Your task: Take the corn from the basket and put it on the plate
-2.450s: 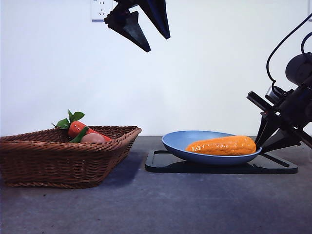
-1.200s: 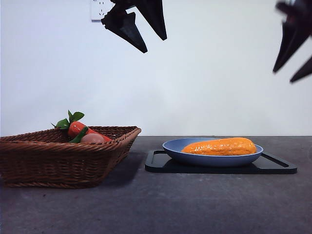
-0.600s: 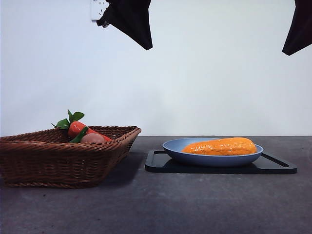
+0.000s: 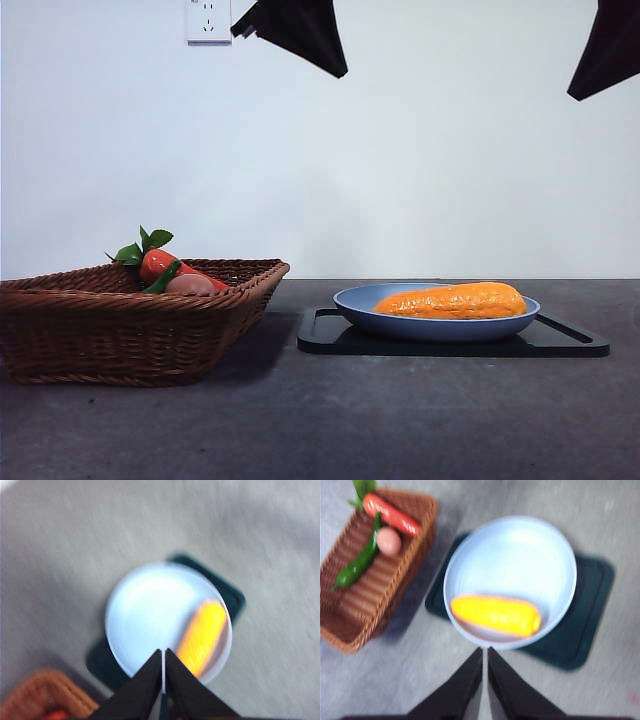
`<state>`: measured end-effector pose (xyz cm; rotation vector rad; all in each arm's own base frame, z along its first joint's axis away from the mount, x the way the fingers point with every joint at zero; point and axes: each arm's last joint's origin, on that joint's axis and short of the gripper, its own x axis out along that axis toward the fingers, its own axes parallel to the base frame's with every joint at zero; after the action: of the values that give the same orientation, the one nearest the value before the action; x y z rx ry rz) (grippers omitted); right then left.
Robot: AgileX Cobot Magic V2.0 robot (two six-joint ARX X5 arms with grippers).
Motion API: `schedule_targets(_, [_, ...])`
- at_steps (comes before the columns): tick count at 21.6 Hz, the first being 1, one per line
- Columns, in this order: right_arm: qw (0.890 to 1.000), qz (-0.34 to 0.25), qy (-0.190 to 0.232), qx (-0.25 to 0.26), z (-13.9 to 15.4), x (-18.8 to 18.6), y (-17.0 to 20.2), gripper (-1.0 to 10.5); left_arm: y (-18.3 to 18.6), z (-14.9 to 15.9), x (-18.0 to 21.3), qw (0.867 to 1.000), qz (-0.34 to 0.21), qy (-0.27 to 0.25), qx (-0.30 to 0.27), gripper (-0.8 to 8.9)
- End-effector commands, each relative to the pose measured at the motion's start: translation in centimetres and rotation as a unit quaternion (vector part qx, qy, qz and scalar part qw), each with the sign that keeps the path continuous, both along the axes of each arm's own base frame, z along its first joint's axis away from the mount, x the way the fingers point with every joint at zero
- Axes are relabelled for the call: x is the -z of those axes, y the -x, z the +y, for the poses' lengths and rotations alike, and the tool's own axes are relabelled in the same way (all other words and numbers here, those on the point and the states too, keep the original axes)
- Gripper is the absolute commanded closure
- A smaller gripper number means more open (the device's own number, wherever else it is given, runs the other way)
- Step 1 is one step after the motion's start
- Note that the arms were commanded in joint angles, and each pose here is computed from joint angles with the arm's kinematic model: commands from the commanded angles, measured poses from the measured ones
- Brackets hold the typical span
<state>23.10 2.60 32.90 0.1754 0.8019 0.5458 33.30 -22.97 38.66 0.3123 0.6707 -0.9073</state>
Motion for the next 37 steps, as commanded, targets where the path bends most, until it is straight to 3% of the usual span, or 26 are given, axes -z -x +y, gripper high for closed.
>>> schedule_targets(1, [0.999,-0.036,0.0,-0.002,0.0,-0.6,-0.7,9.4,0.0,0.8,-1.8,0.999,-0.041,0.012,-0.002,8.06])
schedule_targets(7, [0.993,-0.118,-0.004,-0.002,0.1,-1.8,-1.6,9.4,1.8,7.9,-7.4,0.99,-0.115,0.048,-0.073,8.06])
schedule_targets(11, [0.985,-0.171,-0.006,0.0,0.0,-2.7,-2.1,9.4,4.9,14.8,-11.0,0.971,-0.165,0.07,-0.16,8.06])
schedule_targets(15, [0.979,-0.204,-0.007,0.001,-0.1,-3.2,-2.4,9.4,8.0,19.2,-11.1,0.953,-0.19,0.073,-0.225,8.06])
schedule_targets(22, [0.967,-0.253,-0.009,0.001,0.0,-4.1,-2.7,9.4,13.7,23.5,-6.0,0.913,-0.242,0.083,-0.317,8.06])
schedule_targets(29, [0.957,-0.289,-0.011,0.001,0.0,-4.8,-2.9,9.4,18.5,24.3,2.1,0.883,-0.291,0.102,-0.353,8.06])
schedule_targets(37, [0.951,-0.31,-0.012,0.001,0.0,-5.2,-3.0,9.4,21.7,23.9,11.8,0.88,-0.286,0.114,-0.361,8.06])
